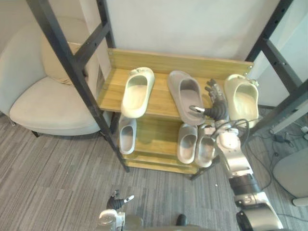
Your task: Organize the slippers on the shoe rack
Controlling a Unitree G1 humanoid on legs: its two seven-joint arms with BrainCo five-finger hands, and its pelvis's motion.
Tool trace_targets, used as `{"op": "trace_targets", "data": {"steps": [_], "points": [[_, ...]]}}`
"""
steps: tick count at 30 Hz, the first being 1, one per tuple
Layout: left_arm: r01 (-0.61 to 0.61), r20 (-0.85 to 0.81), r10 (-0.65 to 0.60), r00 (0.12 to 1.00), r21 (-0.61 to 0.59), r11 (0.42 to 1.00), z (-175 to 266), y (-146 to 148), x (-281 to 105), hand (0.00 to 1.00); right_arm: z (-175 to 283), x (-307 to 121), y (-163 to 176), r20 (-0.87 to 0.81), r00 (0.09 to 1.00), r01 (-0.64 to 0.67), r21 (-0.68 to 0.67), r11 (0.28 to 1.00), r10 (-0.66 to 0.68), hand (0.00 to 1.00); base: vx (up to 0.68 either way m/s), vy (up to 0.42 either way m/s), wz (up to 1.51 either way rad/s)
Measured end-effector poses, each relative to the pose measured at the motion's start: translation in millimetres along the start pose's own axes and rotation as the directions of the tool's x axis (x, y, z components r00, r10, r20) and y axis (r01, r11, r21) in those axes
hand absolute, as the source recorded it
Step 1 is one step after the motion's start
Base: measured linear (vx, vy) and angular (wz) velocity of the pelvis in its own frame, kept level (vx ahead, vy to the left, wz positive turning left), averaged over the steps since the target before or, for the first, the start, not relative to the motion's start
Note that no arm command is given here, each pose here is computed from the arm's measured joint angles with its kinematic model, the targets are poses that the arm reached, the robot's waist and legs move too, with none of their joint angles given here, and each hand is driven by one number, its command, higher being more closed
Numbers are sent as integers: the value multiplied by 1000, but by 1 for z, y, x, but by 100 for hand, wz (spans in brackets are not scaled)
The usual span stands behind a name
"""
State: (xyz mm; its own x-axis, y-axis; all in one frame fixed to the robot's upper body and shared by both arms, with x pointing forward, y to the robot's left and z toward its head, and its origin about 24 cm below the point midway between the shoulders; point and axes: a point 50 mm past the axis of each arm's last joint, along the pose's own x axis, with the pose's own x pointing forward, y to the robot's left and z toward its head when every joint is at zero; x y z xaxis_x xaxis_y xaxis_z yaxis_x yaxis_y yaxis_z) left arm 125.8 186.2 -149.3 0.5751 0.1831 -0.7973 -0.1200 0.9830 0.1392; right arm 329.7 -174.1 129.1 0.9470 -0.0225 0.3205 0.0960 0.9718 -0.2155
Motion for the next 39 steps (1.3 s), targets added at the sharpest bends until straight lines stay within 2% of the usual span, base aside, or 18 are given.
{"op": "trace_targets", "data": {"steps": [5,19,39], "points": [[0,0,0,1000,-11,1000,0,0,0,0,5,11,4,10,999,-33,-35,999,33,0,-5,-5,2],[13,17,-13,1000,-22,1000,5,0,1,0,18,30,-4,39,999,-21,-81,997,24,0,-13,-14,6],[14,13,-14,1000,-47,999,4,0,1,0,21,33,-13,42,997,61,-4,998,-61,0,-10,-1,0]]}}
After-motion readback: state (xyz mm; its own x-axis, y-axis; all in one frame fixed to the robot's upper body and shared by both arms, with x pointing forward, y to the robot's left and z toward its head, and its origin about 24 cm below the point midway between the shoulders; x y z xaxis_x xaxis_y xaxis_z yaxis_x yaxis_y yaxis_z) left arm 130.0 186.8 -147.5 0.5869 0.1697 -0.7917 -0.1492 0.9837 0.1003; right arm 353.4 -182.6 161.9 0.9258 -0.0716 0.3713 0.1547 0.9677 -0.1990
